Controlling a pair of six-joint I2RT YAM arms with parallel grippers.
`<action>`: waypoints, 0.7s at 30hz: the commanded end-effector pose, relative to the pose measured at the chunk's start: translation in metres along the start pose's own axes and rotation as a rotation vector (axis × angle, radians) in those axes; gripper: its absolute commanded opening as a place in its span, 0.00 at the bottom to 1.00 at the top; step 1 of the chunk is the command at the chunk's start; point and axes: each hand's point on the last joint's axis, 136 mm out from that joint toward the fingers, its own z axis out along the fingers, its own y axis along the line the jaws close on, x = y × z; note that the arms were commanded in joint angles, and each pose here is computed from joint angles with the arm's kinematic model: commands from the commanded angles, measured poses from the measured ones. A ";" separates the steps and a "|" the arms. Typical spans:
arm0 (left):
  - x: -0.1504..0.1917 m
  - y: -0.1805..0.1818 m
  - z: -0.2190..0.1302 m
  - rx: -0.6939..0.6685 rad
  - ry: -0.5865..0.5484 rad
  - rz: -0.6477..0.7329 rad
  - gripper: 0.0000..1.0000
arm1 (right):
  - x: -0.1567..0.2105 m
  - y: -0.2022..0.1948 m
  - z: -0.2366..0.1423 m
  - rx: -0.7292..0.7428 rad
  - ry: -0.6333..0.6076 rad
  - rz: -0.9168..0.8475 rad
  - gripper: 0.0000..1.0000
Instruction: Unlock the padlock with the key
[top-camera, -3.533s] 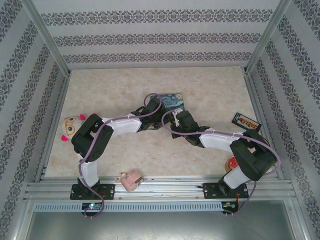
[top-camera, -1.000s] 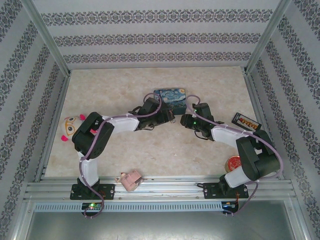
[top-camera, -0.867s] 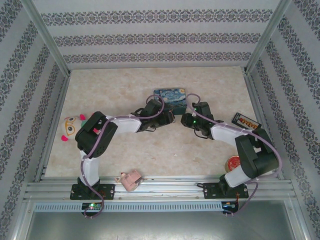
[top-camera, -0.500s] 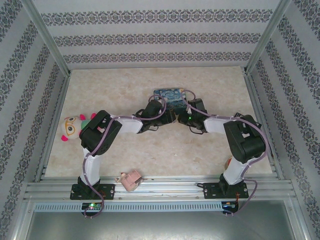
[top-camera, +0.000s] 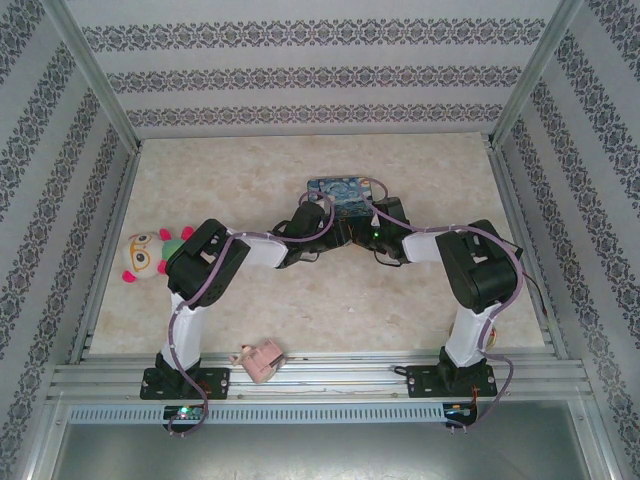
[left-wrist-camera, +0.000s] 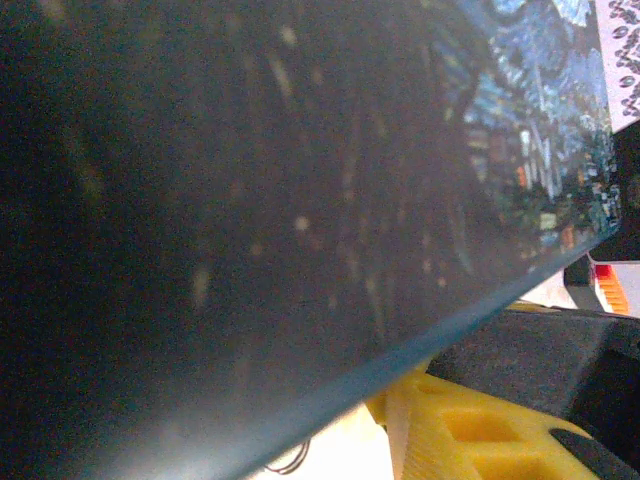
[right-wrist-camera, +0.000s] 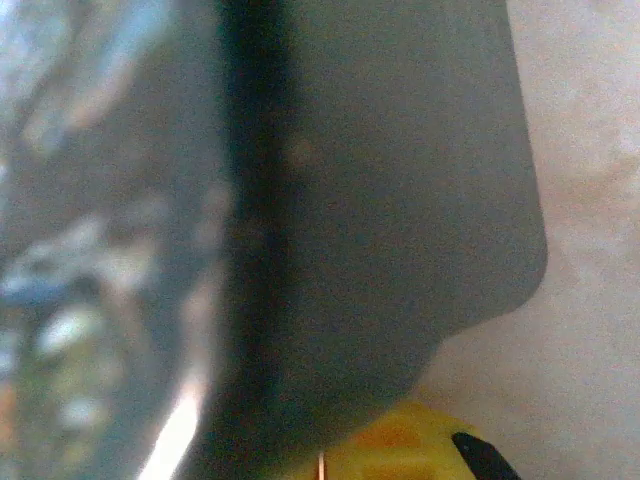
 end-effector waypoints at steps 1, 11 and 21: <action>0.000 -0.010 0.007 0.056 -0.005 -0.002 0.35 | -0.006 0.008 0.006 -0.048 -0.004 0.012 0.11; 0.003 -0.006 0.004 0.045 0.000 0.001 0.22 | -0.007 0.012 0.005 -0.069 -0.006 0.018 0.11; -0.002 -0.009 0.002 0.043 -0.021 0.013 0.08 | -0.005 0.013 -0.002 -0.089 -0.007 0.032 0.11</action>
